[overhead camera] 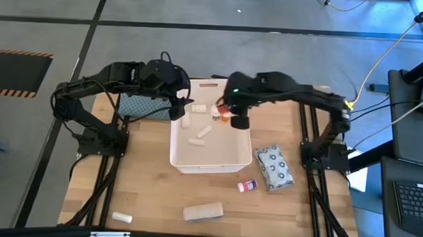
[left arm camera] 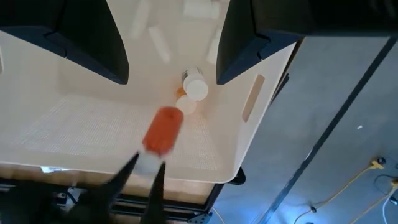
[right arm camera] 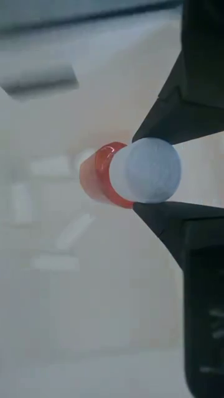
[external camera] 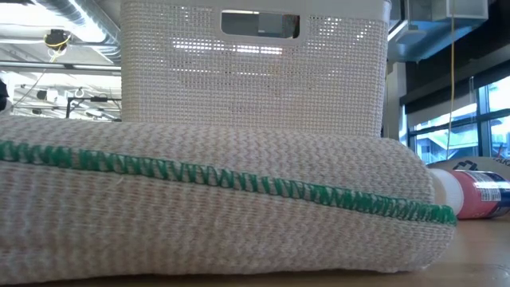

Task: Pick & place medical supplies in basket/bin
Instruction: Put the orange medicine bottle into the white bin

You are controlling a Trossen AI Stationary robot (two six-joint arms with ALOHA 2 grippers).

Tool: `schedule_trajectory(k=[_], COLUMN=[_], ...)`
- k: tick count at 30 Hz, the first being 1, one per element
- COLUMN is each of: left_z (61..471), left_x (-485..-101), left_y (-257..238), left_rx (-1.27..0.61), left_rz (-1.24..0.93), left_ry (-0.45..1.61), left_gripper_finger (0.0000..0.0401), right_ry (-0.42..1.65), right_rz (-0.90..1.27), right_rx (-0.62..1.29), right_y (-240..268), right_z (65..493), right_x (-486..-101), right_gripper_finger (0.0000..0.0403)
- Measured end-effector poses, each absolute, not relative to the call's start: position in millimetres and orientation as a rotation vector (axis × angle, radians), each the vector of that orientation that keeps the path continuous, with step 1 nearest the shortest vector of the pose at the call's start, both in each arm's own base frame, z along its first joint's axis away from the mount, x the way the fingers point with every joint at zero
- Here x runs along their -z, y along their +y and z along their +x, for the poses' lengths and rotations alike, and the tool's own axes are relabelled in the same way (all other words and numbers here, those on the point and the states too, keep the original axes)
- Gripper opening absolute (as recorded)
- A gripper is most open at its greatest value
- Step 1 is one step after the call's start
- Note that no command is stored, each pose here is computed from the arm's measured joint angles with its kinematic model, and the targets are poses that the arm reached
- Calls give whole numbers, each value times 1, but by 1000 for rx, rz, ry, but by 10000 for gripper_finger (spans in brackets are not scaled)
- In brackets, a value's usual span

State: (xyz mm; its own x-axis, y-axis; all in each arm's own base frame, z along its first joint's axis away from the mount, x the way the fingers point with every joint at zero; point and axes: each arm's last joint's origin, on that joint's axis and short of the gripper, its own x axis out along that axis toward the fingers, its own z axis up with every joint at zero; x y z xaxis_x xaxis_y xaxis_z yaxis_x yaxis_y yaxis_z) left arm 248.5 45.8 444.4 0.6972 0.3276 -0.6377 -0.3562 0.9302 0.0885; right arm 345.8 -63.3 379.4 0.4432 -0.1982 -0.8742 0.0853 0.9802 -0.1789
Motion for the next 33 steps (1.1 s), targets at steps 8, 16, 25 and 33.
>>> schedule_trajectory(k=[8, 16, 25, 33], left_z=[248, 248, 248, 248], left_x=[-444, -444, -444, -444], left_y=[46, 46, 46, 46], left_rx=[-351, -350, -349, -349], left_rz=[38, 42, 42, 43], left_ry=[719, 723, 724, 724], left_gripper_finger=[235, 235, 235, 235], right_ry=[1388, 1413, 1445, 1473], right_rz=[-115, -119, -78, -79], right_rx=[110, 100, 68, 58], right_y=[-76, -84, -90, -91], right_z=[382, 405, 415, 421], right_x=[-308, -274, -250, -235], right_gripper_finger=[127, 127, 138, 139])
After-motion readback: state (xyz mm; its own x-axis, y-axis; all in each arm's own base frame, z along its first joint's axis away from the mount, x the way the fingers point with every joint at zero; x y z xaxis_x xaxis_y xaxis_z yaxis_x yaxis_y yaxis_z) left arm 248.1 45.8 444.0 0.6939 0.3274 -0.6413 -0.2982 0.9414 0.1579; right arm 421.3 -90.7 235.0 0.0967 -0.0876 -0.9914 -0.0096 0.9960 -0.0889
